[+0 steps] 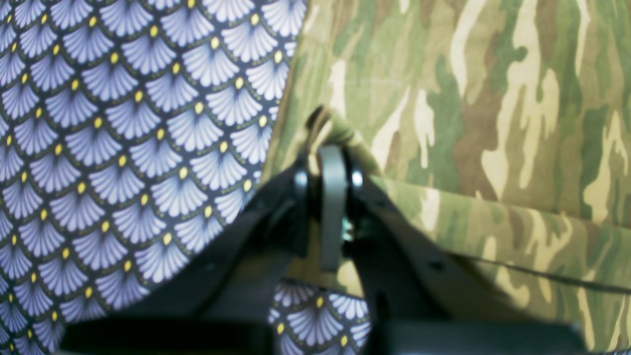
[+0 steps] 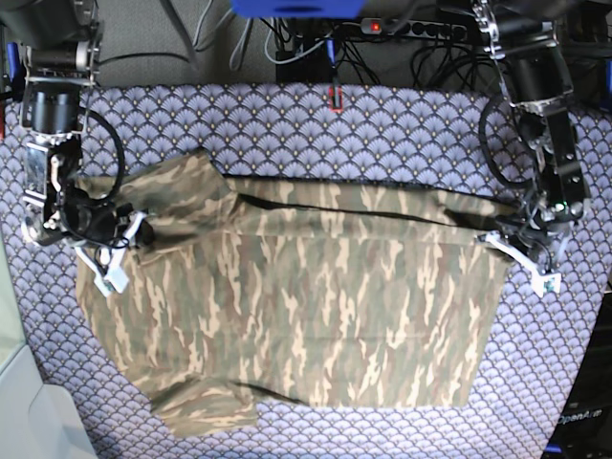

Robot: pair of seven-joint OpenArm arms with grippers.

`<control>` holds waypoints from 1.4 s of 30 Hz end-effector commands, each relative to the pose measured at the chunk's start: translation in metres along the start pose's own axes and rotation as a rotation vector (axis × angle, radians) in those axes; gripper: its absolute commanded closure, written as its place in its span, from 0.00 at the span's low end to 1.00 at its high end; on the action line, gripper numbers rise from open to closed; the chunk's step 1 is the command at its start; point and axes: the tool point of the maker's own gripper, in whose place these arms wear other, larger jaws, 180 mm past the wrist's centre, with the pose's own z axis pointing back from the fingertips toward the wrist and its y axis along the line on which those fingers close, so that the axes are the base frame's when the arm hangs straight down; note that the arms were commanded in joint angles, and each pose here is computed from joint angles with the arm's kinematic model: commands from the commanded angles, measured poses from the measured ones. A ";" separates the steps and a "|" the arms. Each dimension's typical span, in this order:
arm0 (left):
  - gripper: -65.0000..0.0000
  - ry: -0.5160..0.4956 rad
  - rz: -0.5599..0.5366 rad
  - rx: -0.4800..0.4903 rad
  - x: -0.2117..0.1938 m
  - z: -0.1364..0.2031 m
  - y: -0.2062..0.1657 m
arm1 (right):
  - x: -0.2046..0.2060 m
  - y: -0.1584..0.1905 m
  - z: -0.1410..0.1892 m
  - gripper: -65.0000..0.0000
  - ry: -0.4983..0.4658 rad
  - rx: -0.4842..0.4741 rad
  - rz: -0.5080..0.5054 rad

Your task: Fold the T-shirt properly

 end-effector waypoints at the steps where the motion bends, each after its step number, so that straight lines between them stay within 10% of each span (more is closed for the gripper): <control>1: 0.99 -0.054 -0.005 0.012 0.020 0.004 0.005 | 0.019 -0.006 0.008 1.00 -0.050 -0.012 0.012; 30: 0.99 -0.057 -0.005 0.012 0.022 0.004 0.005 | 0.070 -0.027 0.040 1.00 -0.144 -0.086 0.088; 42: 0.99 -0.053 -0.005 0.012 0.020 0.004 0.005 | 0.050 -0.032 0.027 0.62 -0.097 -0.064 0.026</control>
